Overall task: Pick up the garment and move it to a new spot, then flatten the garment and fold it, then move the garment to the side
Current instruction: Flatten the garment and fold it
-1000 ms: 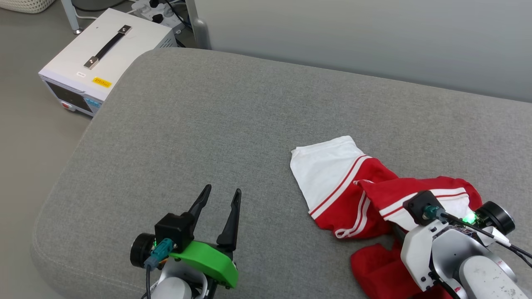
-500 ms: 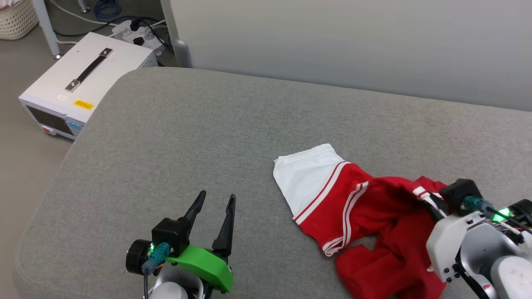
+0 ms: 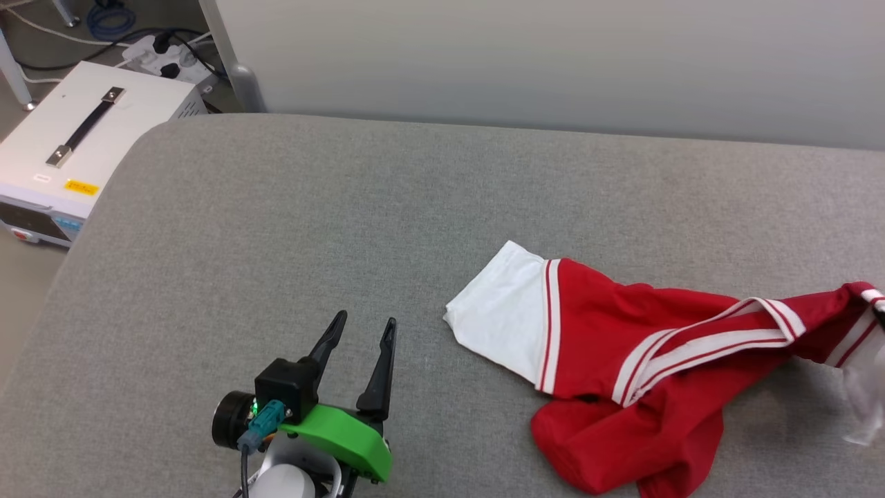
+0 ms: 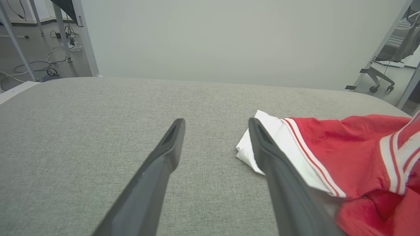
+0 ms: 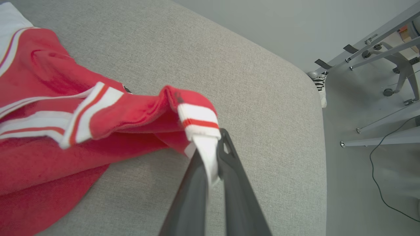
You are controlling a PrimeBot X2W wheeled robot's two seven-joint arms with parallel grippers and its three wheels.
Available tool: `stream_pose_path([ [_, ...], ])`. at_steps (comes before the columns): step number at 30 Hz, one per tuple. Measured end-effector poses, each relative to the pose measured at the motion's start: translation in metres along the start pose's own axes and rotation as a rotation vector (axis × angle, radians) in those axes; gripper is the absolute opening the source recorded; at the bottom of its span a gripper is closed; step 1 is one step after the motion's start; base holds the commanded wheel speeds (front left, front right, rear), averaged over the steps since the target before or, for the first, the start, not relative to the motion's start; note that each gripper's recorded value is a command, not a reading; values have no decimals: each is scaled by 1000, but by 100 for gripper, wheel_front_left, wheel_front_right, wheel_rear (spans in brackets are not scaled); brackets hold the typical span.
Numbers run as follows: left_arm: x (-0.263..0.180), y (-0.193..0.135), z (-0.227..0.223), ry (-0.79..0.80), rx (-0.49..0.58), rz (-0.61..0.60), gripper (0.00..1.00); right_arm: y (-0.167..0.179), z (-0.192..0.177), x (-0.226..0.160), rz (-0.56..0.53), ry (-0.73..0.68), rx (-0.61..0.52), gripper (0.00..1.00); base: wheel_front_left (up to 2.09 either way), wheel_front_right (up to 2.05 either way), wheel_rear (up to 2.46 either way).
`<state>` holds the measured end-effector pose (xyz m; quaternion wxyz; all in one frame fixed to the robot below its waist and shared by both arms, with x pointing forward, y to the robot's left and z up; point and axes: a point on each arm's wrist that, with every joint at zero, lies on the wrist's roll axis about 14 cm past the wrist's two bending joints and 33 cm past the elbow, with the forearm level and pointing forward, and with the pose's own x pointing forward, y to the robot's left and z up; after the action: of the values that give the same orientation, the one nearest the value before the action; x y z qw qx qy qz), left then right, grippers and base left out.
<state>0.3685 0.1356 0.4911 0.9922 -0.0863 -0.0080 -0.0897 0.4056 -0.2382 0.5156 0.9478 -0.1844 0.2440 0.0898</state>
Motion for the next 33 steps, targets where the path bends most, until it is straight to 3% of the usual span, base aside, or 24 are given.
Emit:
stream_pose_path([
  [10, 22, 12, -14, 41, 1, 16, 100, -41, -21, 52, -10, 225, -70, 0, 0, 0, 0],
  [15, 23, 24, -19, 58, 7, 48, 100, -43, -22, 87, 11, 279, -119, 0, 0, 0, 0],
  [16, 23, 27, -20, 62, 8, 57, 100, -42, -22, 94, 17, 284, -142, 18, 0, 0, 0],
  [17, 22, 30, -21, 65, 8, 67, 100, -42, -20, 102, 18, 285, -159, 49, 0, 0, 0],
  [18, 22, 33, -22, 69, 9, 75, 100, -45, -19, 110, 10, 282, -169, 100, 0, 0, 0],
  [21, 16, 48, -31, 98, 8, 120, 100, -47, -6, 154, -15, 236, -184, 100, 0, 0, 0],
  [23, 15, 50, -32, 101, 9, 129, 100, -43, -5, 161, -14, 220, -193, 100, 0, 0, 0],
  [26, 14, 50, -29, 94, 10, 130, 100, -38, 0, 164, -13, 182, -175, 100, 0, 0, 0],
  [33, 16, 40, -10, 36, 11, 101, 100, -26, 50, 145, -8, -97, -38, 100, 0, 0, 0],
])
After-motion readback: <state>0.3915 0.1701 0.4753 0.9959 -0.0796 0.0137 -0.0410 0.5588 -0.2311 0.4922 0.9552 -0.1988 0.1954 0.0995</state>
